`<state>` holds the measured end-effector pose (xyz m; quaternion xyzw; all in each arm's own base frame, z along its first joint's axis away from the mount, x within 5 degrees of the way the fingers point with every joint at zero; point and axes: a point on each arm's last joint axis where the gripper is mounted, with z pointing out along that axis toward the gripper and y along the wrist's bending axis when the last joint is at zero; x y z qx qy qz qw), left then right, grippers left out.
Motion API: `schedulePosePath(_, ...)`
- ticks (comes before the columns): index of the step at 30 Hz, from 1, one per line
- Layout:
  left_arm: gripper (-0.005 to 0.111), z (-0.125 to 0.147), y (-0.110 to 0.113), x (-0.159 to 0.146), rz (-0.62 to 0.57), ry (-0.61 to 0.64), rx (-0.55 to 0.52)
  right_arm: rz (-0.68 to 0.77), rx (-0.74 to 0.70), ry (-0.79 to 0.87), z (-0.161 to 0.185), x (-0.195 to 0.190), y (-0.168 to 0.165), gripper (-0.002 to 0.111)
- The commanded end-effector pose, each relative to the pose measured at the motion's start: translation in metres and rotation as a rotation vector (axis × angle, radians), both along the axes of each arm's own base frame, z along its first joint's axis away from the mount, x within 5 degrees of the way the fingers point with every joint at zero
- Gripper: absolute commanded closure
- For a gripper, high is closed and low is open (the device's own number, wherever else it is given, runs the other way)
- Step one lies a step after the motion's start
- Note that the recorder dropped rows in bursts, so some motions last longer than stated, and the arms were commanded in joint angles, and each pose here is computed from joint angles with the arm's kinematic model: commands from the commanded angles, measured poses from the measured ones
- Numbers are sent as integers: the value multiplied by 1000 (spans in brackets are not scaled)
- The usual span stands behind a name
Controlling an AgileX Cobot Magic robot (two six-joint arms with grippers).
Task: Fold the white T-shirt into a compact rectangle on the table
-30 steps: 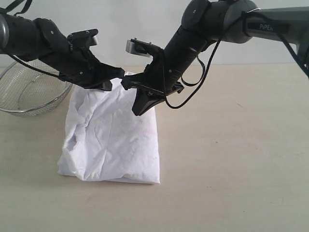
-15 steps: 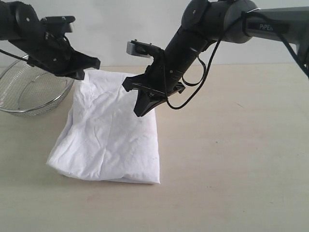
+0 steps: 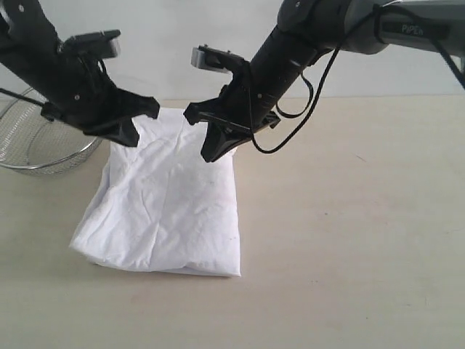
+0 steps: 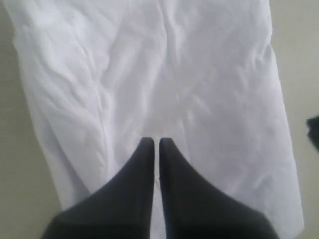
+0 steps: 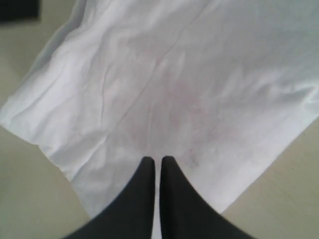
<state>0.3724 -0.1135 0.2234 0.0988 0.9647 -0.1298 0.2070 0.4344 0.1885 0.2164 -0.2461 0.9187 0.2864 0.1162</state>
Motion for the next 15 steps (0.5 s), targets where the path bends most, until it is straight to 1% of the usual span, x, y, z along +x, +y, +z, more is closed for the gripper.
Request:
schedulePosePath(1,102,-7,-9,-28,2,14,-44,3,6,-37,25,-5,-7,108)
schedulePosePath(5,102,-25,-15,-46,-21,56,-26,3,4,-28,22,-5,-6,108)
schedulePosePath(7,102,-35,-15,-51,-6,57,-27,3,5,-26,22,-5,-6,108)
schedulePosePath(13,102,-52,-10,-62,8,84,-9,5,5,-26,22,-5,-5,108)
schedulePosePath(15,102,-56,-6,-64,31,86,-1,7,6,-22,22,-5,-5,108)
